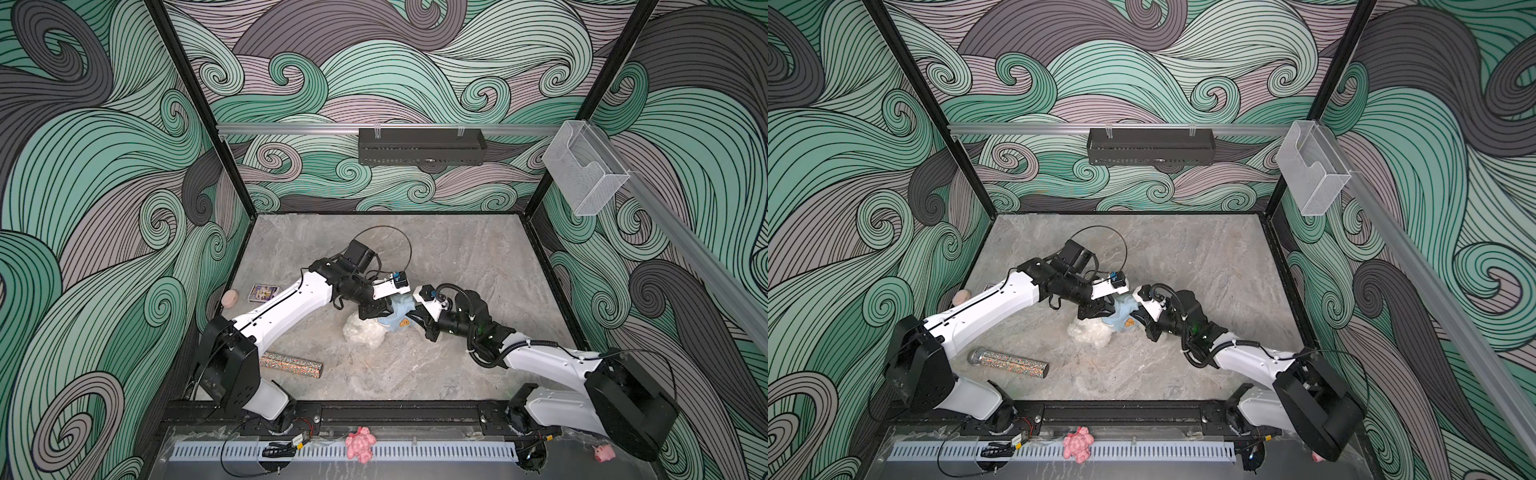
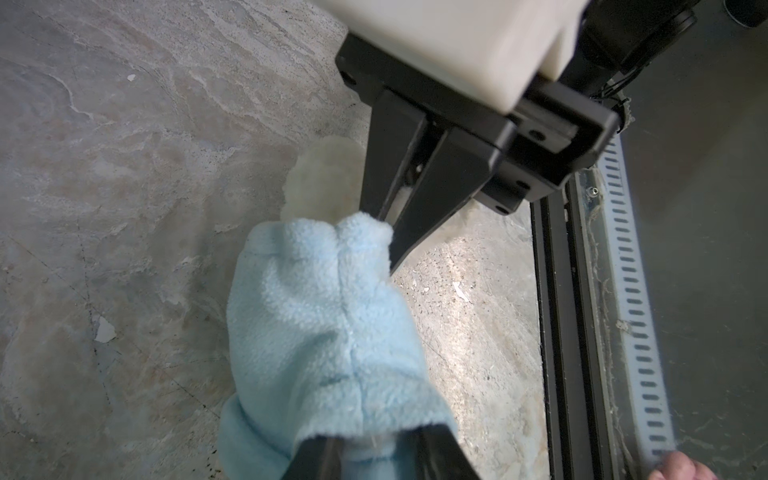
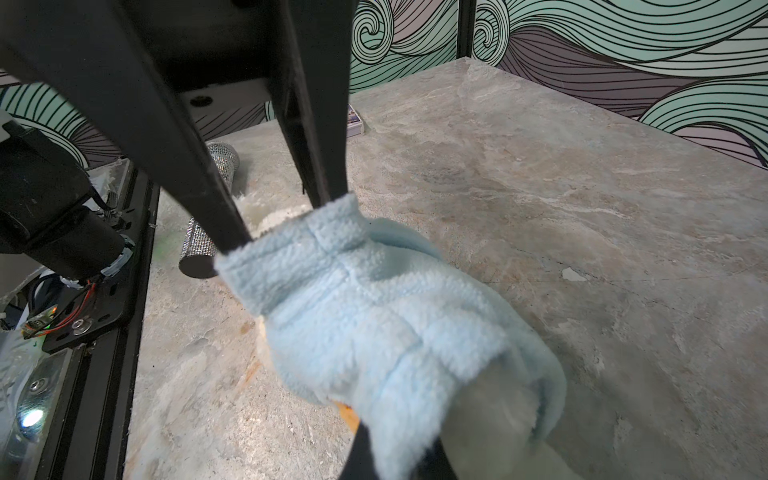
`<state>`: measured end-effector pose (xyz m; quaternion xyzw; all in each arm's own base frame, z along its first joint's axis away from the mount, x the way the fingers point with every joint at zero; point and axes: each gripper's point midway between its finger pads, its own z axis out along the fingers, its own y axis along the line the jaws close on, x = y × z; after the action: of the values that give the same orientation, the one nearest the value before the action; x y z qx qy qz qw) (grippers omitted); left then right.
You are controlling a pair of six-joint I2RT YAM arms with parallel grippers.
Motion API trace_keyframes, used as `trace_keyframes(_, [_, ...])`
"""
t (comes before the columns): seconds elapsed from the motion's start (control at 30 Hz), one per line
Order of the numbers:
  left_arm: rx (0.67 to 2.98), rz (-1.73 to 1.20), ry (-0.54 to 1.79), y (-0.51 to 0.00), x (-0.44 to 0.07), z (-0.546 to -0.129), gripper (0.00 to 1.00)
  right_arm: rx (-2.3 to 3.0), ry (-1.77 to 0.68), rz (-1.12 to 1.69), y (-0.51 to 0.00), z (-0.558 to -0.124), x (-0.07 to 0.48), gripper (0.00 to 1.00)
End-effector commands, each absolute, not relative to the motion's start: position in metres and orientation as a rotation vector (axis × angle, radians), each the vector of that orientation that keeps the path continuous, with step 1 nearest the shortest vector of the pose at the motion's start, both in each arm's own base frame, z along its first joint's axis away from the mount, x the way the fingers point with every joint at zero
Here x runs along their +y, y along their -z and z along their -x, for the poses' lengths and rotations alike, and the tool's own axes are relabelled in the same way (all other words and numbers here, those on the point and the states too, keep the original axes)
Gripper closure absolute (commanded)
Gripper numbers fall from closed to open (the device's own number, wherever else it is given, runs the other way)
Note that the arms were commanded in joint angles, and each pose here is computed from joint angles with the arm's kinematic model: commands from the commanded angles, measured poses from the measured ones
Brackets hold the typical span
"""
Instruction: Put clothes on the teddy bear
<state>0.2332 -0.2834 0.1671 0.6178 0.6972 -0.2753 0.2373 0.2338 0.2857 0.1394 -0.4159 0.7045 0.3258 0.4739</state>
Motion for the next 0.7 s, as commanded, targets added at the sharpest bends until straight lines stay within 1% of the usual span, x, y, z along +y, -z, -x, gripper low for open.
trace_keyframes(0.0, [1.900,-1.703,0.776,-0.160,-0.293,-0.232,0.65,1.573,-0.873,0.985,-0.183,-0.238,0.304,1.00])
trace_keyframes(0.1, [1.931,-1.709,0.770,-0.146,-0.296,-0.234,0.63,1.533,-0.925,0.956,-0.198,-0.237,0.312,1.00])
trace_keyframes(0.27, [1.974,-1.734,0.841,-0.127,-0.301,-0.226,0.54,1.517,-0.996,0.839,-0.221,-0.247,0.321,1.00])
trace_keyframes(0.47, [2.037,-1.782,0.801,-0.103,-0.296,-0.223,0.53,1.468,-1.091,0.693,-0.252,-0.255,0.321,1.00])
trace_keyframes(0.53, [2.050,-1.789,0.799,-0.099,-0.297,-0.222,0.56,1.437,-1.136,0.656,-0.263,-0.254,0.322,1.00])
trace_keyframes(0.57, [2.059,-1.791,0.796,-0.097,-0.298,-0.223,0.59,1.424,-1.156,0.641,-0.268,-0.254,0.322,1.00])
trace_keyframes(0.6, [2.068,-1.789,0.789,-0.096,-0.298,-0.224,0.63,1.414,-1.167,0.630,-0.272,-0.254,0.322,1.00])
trace_keyframes(0.67, [2.090,-1.760,0.784,-0.102,-0.299,-0.227,0.76,1.409,-1.161,0.615,-0.273,-0.255,0.321,1.00])
